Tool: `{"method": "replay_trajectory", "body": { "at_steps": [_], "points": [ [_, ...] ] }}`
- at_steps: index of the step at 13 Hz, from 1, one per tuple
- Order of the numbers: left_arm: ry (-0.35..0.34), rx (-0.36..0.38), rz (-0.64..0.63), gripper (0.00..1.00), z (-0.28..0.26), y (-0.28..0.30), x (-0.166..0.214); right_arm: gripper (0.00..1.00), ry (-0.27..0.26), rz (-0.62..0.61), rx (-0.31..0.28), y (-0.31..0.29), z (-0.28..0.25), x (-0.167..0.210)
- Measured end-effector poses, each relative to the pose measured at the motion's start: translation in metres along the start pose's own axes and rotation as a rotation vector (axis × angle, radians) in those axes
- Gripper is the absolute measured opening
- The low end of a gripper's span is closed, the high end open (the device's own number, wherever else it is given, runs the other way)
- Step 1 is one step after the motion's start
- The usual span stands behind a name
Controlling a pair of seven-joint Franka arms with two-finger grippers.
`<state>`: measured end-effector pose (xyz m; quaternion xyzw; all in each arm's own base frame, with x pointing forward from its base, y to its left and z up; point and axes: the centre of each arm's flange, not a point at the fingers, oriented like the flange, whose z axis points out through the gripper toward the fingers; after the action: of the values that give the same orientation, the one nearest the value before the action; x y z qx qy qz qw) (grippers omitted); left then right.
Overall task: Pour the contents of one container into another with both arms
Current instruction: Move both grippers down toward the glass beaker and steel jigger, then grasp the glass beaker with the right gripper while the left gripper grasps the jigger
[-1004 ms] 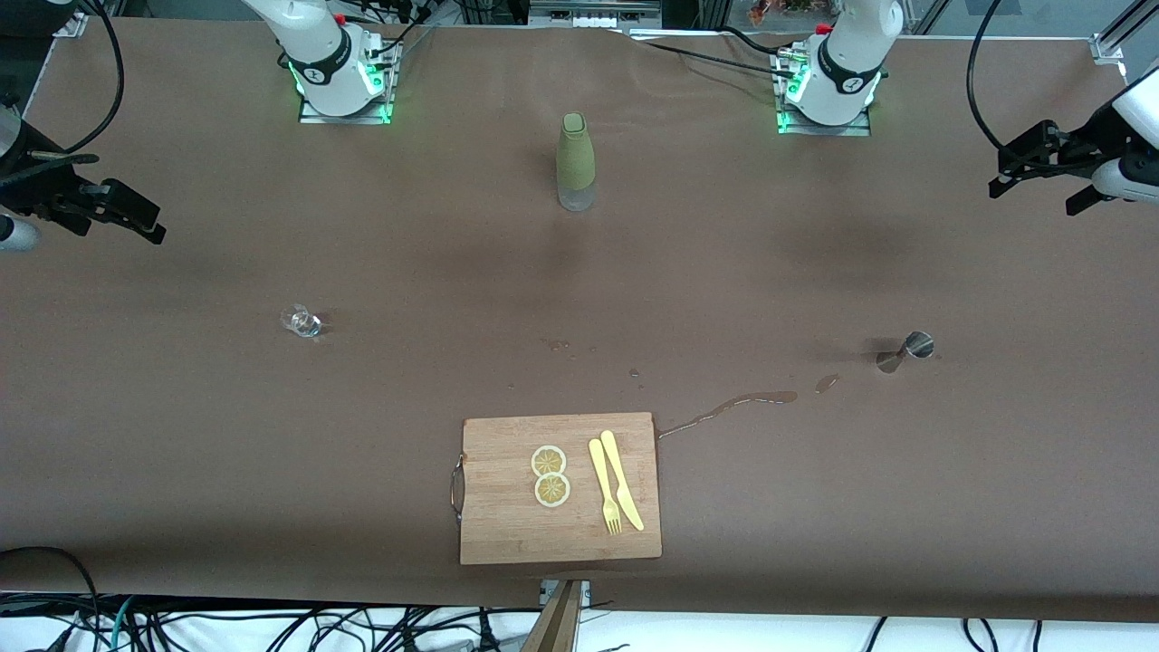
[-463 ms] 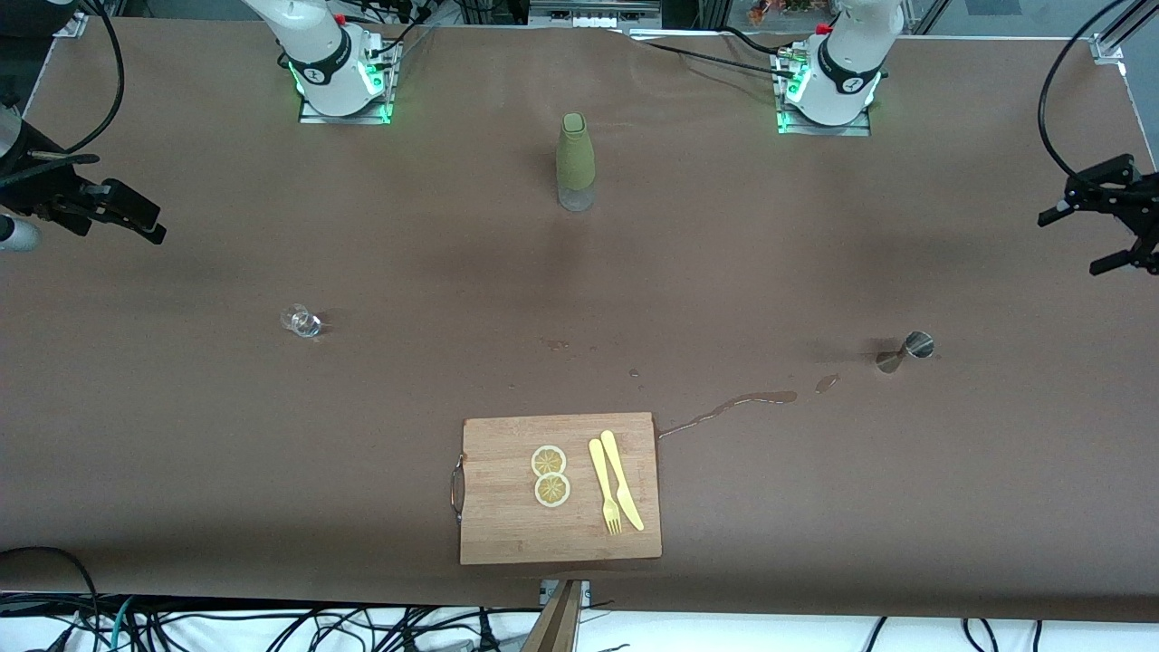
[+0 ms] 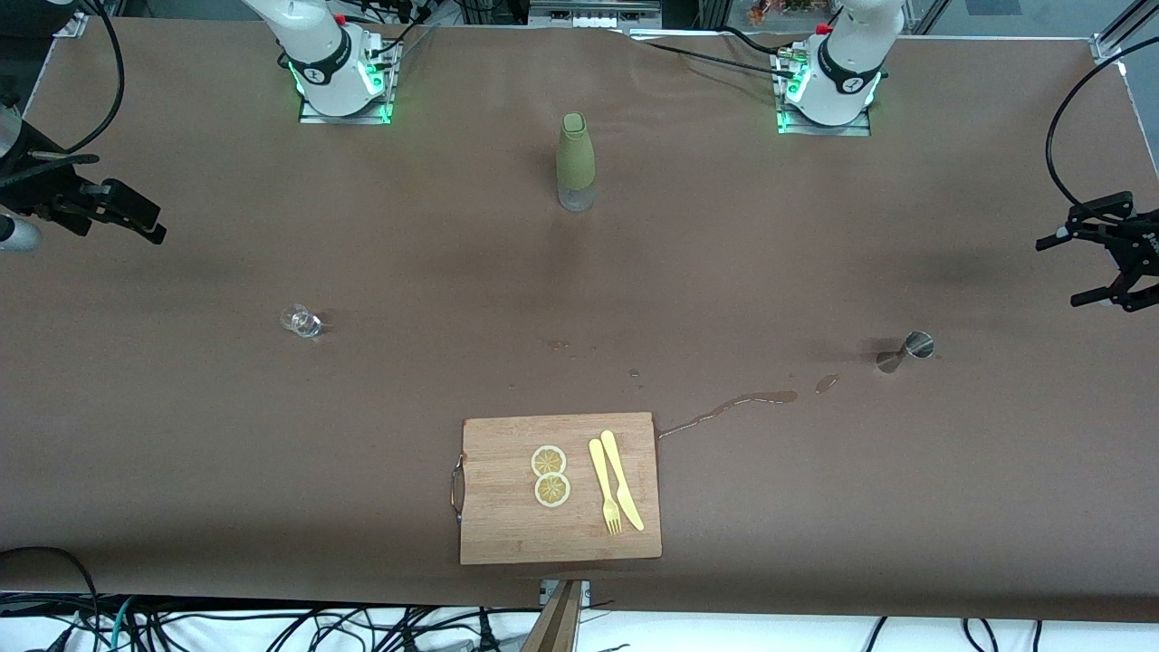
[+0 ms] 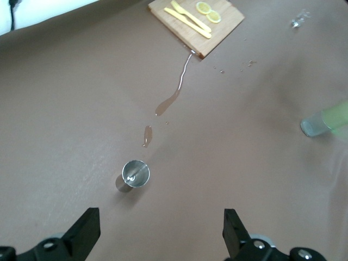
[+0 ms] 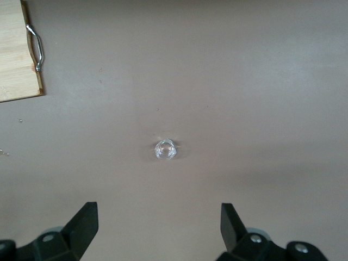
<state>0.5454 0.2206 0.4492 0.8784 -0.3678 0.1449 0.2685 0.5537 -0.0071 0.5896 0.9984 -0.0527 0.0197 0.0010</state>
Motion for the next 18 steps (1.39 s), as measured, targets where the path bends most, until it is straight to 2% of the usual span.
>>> {"method": "replay_trajectory", "body": {
  "at_steps": [4,7,11,12,14,16,18],
  "points": [
    [0.092,-0.058,0.105,1.0,0.024,-0.032,-0.036,1.0,-0.025,-0.18,0.0,0.004,0.01,0.002],
    [0.119,-0.08,0.119,1.0,0.036,-0.044,-0.051,1.0,-0.075,-0.333,0.007,0.013,0.025,0.004],
    [0.125,-0.089,0.119,1.0,0.038,-0.045,-0.052,1.0,-0.141,-0.808,0.054,0.041,0.063,0.016],
    [0.129,-0.091,0.124,1.0,0.038,-0.045,-0.053,1.0,-0.154,-0.895,0.087,0.057,0.077,0.02],
    [0.166,-0.104,0.186,1.0,0.046,-0.049,-0.055,1.0,-0.135,-1.043,0.199,0.083,0.102,0.026],
    [0.197,-0.135,0.276,1.0,0.068,-0.059,-0.065,1.0,-0.072,-1.173,0.343,0.107,0.133,0.03],
    [0.218,-0.178,0.327,1.0,0.09,-0.068,-0.082,1.0,0.025,-1.254,0.501,0.139,0.18,0.034]
  ]
}}
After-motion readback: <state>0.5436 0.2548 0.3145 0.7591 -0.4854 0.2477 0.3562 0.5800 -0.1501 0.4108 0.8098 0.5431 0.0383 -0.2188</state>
